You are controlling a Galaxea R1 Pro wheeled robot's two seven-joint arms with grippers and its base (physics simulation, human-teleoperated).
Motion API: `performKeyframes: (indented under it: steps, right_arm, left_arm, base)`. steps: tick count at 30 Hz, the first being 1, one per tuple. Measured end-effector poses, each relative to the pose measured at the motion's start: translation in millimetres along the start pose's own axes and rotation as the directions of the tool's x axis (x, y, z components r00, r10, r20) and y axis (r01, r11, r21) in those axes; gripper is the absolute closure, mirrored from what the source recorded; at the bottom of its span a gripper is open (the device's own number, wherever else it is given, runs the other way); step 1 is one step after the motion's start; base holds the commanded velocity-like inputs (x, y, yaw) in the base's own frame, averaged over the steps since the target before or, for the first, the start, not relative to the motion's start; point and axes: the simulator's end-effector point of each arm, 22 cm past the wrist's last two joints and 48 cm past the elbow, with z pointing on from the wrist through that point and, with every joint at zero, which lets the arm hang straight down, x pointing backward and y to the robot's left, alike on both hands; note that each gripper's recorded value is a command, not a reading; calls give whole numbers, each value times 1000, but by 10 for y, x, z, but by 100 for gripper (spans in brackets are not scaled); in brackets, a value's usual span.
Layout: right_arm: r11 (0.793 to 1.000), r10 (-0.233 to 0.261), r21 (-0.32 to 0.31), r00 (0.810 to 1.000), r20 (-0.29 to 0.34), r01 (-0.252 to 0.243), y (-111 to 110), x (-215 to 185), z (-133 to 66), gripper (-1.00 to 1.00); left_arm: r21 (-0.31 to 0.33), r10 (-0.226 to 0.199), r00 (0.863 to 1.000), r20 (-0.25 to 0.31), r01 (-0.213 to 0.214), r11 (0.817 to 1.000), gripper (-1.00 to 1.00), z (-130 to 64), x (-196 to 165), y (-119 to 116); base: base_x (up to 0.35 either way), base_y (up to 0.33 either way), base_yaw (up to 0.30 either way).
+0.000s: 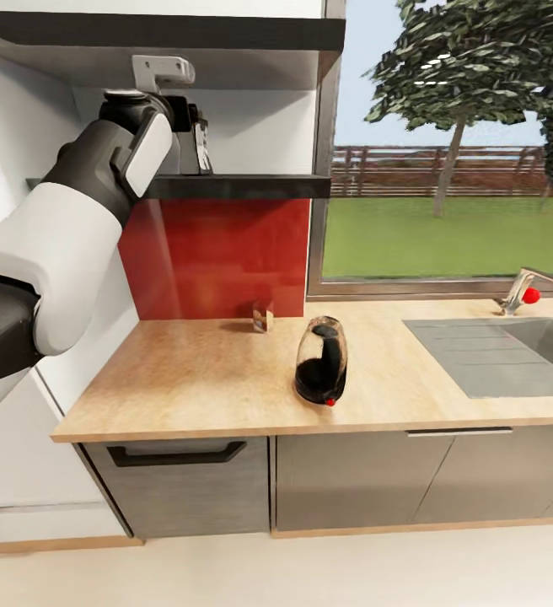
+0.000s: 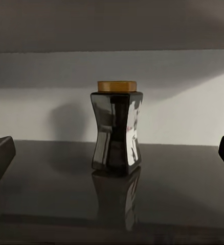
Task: Set up a coffee station on the kitchen countertop: keep the coffee maker on the countertop, move the bottle of coffee from the kitchen shelf to the counter next to the coffee maker, place a paper coffee filter on top of the coffee maker, put the saucer next to the coffee maker with the coffee cup on the saucer, and place the electric kettle next to the coffee maker.
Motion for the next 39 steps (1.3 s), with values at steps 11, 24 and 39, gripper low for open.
performKeyframes:
  steps: [11,24,39]
  right_arm:
    - [1000,0,0,1000,0,0,0,1,-1,-100]
    - [1000,-1,0,1000,1,1,5,1,-2,-100]
    - [1000,-3,0,1000,5,3,10,-14,0,-100]
  left_arm:
    - [-1,-10,1000,2,10,1000,-100,6,19,16]
    - [0,-10,1000,-16,10,1000,-100,11,165,4]
    - [2,-17,1000,-6,17,1000,-100,22,244,-12]
  base:
    - [126,68,0]
    - [91,8,0]
    - [123,0,0]
